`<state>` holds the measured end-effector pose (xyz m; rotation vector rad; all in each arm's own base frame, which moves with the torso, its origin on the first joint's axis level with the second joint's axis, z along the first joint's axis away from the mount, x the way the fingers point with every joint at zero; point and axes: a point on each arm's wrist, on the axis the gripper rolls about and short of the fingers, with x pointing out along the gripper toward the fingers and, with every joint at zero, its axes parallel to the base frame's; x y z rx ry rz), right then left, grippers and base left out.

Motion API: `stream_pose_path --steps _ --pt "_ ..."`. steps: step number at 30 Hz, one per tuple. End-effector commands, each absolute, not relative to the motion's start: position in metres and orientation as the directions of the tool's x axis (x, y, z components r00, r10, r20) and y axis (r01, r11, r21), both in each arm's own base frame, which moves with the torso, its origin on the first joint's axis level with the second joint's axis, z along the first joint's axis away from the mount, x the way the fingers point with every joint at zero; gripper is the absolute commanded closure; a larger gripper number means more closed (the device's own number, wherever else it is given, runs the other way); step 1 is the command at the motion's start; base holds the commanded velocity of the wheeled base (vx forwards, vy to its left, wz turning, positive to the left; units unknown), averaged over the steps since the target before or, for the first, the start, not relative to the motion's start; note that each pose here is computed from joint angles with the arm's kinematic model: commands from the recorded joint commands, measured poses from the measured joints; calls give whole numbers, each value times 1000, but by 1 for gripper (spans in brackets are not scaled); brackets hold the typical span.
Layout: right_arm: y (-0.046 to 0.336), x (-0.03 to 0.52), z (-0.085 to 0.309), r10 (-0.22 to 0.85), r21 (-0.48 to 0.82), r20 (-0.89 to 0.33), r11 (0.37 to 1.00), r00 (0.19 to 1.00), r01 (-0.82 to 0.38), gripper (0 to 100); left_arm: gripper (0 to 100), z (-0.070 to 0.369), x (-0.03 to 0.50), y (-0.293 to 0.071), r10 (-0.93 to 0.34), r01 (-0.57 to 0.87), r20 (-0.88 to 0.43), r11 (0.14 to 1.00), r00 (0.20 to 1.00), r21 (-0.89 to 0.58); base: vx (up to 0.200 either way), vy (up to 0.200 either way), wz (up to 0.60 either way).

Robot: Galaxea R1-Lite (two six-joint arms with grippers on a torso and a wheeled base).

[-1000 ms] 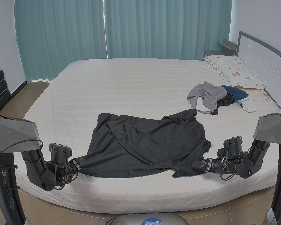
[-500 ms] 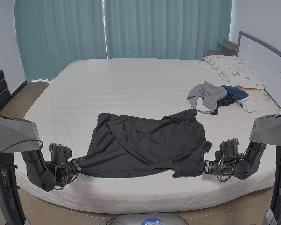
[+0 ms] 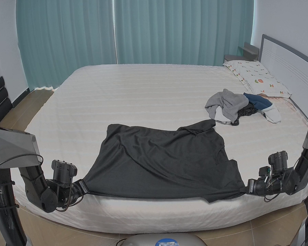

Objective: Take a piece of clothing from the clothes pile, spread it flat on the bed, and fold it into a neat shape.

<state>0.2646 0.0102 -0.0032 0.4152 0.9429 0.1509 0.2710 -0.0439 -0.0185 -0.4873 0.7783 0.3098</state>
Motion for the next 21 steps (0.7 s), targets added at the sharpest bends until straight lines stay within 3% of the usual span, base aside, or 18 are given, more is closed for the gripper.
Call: stream_pose_path --steps 1,13,21 --pt "-9 236 16 284 386 -759 921 586 55 100 100 -15 254 -45 87 -408 -768 882 634 -237 0 0 0" --pt "-11 221 -6 282 348 -832 936 478 52 100 100 -26 234 -60 82 -370 -866 921 492 -123 0 0 0" --pt "-9 224 -25 287 329 -862 944 417 32 100 100 -28 235 -60 85 -371 -869 921 488 -118 0 0 0"
